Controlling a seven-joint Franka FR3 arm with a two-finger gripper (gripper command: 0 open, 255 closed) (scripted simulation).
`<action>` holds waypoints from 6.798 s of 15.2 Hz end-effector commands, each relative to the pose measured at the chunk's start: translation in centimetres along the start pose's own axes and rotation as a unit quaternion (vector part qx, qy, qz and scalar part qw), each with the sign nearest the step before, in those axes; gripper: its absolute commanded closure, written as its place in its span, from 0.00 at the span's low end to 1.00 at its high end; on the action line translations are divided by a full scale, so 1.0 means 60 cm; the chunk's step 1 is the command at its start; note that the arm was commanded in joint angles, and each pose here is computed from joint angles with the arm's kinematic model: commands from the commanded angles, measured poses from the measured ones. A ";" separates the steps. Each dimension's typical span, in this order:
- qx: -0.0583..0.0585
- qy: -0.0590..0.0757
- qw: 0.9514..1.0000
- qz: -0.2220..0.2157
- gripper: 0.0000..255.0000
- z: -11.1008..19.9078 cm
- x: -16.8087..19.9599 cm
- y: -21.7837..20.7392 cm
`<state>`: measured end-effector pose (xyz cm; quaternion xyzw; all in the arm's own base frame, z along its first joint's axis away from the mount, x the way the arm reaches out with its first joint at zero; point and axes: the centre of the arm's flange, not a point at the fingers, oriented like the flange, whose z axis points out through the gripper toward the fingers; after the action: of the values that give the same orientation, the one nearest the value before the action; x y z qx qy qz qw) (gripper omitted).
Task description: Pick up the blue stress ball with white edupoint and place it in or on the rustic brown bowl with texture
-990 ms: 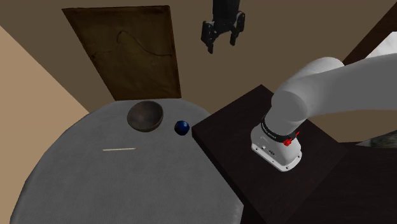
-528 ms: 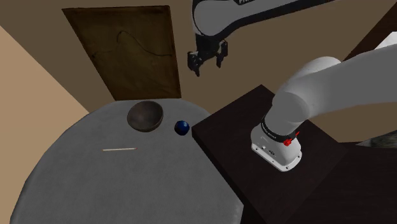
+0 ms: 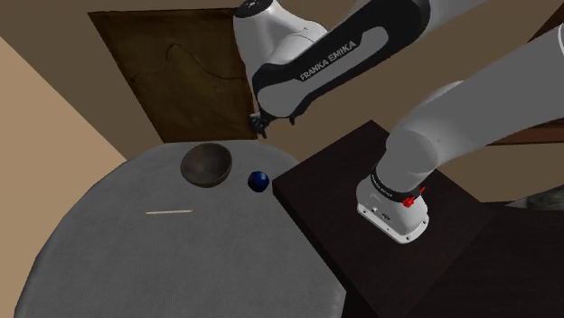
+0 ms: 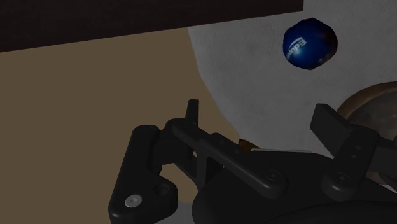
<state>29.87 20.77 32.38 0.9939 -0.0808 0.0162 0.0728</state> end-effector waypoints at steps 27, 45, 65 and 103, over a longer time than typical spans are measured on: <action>-0.061 0.033 0.997 0.025 0.00 0.353 -0.019 -0.233; -0.061 0.033 0.997 0.025 1.00 0.318 -0.017 -0.228; -0.061 0.033 0.997 0.025 1.00 0.144 -0.009 -0.203; -0.061 0.033 0.997 0.025 1.00 0.154 0.191 -0.453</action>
<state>45.82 44.09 20.36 0.9842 -0.1043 0.0456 0.1356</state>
